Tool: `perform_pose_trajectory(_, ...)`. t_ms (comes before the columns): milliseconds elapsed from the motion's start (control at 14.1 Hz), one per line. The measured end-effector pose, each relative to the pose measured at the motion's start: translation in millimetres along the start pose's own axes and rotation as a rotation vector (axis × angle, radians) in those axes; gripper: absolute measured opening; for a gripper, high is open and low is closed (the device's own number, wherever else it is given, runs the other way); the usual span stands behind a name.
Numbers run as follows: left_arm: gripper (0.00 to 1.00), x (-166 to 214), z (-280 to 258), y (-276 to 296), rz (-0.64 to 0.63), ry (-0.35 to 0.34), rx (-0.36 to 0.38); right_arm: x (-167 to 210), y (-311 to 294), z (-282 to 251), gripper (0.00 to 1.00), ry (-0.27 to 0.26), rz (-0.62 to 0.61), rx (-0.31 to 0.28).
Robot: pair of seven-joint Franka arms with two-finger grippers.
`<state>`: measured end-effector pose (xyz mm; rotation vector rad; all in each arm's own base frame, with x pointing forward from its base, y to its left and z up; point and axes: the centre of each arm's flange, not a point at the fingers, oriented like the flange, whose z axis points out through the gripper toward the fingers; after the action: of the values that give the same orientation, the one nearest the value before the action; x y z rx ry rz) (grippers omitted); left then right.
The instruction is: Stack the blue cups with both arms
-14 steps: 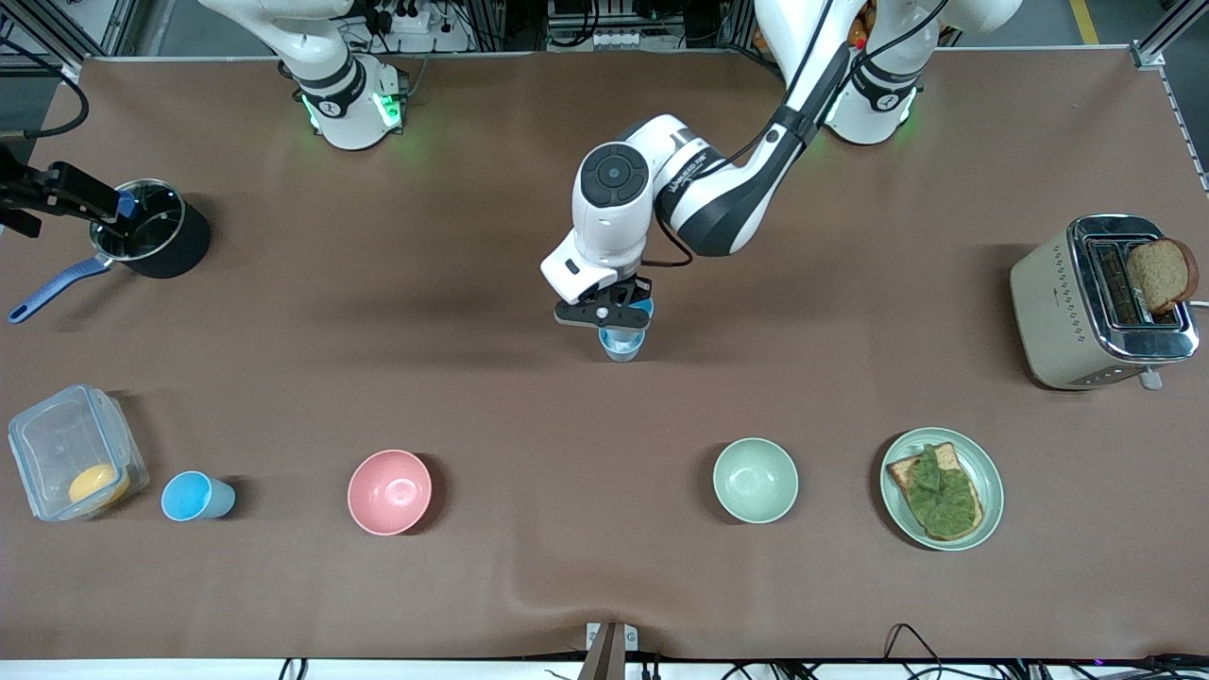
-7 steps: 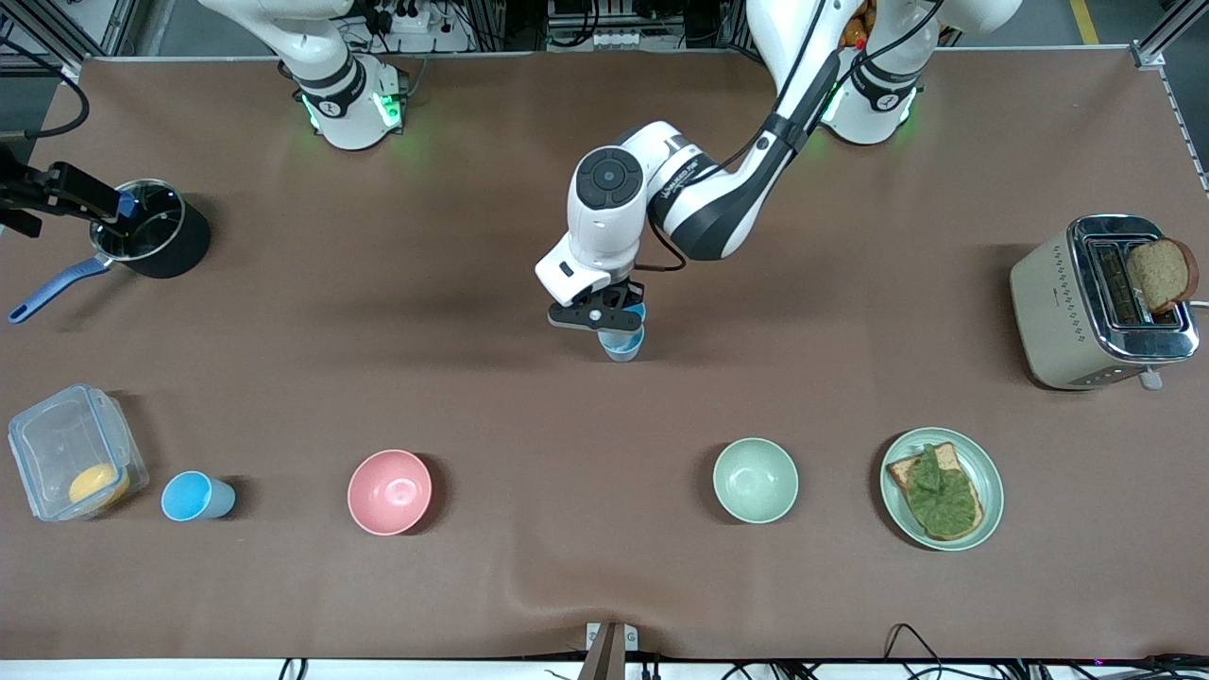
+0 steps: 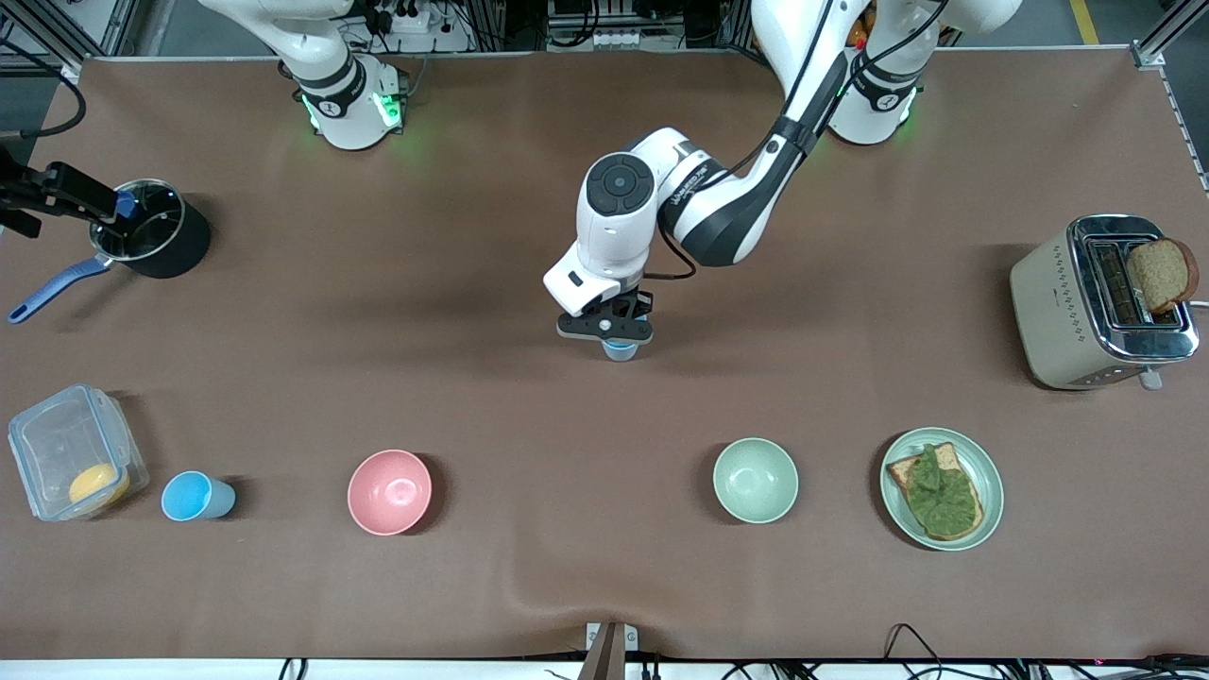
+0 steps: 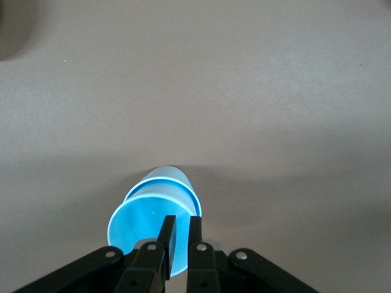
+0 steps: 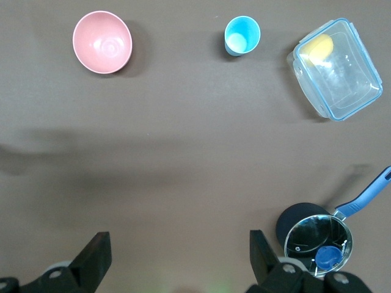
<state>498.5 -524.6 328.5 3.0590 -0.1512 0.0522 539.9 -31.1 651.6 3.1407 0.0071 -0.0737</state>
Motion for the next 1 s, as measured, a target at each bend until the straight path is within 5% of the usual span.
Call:
perform_pose_trajectory(213,0.26,3.5,-4.6,-1.4,0.027,0.013,-0.001,-0.5,8.4,0.0,1.00,0.001,-0.003,0.004)
perform_pose_trajectory(427,0.58,33.5,-42.6,-46.1,0.112,0.055,0.011,-0.4,7.9,-0.2,1.00,0.002,-0.004,0.008)
perform_pose_trajectory(711,0.96,62.3,-137.6,-181.7,0.133,0.018,0.033,-0.1,4.3,-0.5,1.00,0.003,0.017,0.014)
perform_pose_trajectory(996,1.00,53.8,-226.9,-303.6,0.003,0.012,0.034,0.3,-2.1,-1.0,1.00,0.005,0.026,0.033)
